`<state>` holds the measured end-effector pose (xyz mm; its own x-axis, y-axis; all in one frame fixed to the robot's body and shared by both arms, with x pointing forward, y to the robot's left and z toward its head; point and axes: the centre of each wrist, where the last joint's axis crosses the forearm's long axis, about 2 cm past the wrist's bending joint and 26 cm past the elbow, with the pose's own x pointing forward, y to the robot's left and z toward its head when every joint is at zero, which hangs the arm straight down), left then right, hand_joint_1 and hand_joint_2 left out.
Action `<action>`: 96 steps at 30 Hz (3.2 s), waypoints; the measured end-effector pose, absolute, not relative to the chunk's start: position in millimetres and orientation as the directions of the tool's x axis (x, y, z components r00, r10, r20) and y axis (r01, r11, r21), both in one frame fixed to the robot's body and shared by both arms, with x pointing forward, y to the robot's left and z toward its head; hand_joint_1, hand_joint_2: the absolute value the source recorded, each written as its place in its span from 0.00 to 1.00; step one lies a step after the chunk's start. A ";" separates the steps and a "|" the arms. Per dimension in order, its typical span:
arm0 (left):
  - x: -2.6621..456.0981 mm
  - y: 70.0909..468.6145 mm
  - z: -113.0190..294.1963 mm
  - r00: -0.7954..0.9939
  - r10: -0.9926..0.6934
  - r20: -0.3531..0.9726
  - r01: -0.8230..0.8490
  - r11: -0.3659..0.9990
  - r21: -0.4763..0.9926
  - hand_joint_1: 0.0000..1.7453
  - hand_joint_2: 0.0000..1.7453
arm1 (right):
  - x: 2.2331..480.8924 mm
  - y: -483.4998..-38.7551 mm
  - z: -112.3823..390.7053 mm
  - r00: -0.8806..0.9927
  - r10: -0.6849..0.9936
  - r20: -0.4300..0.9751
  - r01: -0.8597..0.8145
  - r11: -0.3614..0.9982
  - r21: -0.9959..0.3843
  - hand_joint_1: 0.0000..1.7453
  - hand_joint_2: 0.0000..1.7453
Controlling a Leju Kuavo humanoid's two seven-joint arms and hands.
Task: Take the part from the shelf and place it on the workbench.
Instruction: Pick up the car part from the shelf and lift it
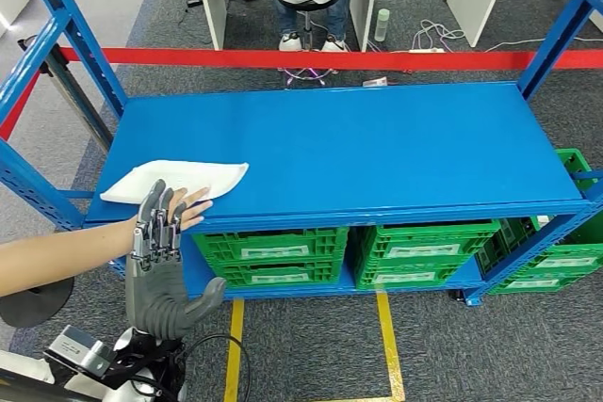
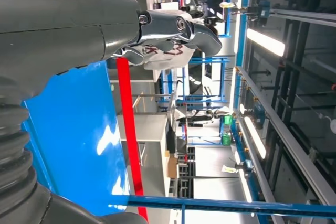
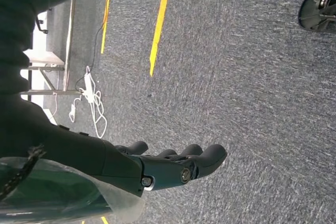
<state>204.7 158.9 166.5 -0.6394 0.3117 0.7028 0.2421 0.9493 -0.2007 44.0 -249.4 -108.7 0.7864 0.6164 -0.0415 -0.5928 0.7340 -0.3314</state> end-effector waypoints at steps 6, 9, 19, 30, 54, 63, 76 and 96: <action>204.7 158.9 166.4 -0.639 0.311 0.703 0.242 0.949 -0.201 0.00 1.00 | 44.0 -249.4 -108.7 0.786 0.616 -0.042 -0.593 0.734 -0.331 0.00 1.00; 204.6 158.9 166.3 -0.639 0.311 0.703 0.241 0.950 -0.201 0.00 1.00 | 44.0 -249.4 -108.7 0.786 0.616 -0.042 -0.593 0.734 -0.331 0.00 1.00; 204.5 158.9 166.2 -0.639 0.311 0.704 0.241 0.950 -0.201 0.00 1.00 | 44.0 -249.4 -108.7 0.787 0.616 -0.042 -0.593 0.734 -0.331 0.00 1.00; 204.2 159.0 165.9 -0.638 0.309 0.705 0.238 0.950 -0.202 0.00 1.00 | 44.0 -249.4 -108.7 0.787 0.616 -0.042 -0.593 0.734 -0.331 0.00 1.00; 241.5 220.7 167.6 -0.613 -0.090 0.785 0.114 0.973 0.201 0.00 1.00 | 44.5 -249.2 -108.7 0.771 0.636 -0.024 -0.609 0.726 -0.319 0.00 1.00; 256.7 241.9 170.0 -0.622 -0.247 0.743 0.030 0.941 0.338 0.00 1.00 | 44.9 -249.2 -108.7 0.770 0.638 -0.022 -0.610 0.726 -0.318 0.00 1.00; 257.5 234.8 178.8 -0.680 -0.140 0.720 0.075 0.963 0.257 0.00 1.00 | 46.3 -248.8 -108.5 0.765 0.644 -0.015 -0.614 0.722 -0.320 0.00 1.00; 303.5 295.0 184.3 -0.412 -0.853 0.320 -0.134 0.404 0.905 0.00 1.00 | 46.8 -250.5 -108.6 0.763 0.646 -0.024 -0.620 0.720 -0.313 0.00 1.00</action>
<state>303.5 295.0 184.3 -0.4120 -0.8532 0.3198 -0.1344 0.4041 0.9048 46.8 -250.5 -108.6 0.7628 0.6462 -0.0236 -0.6195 0.7199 -0.3130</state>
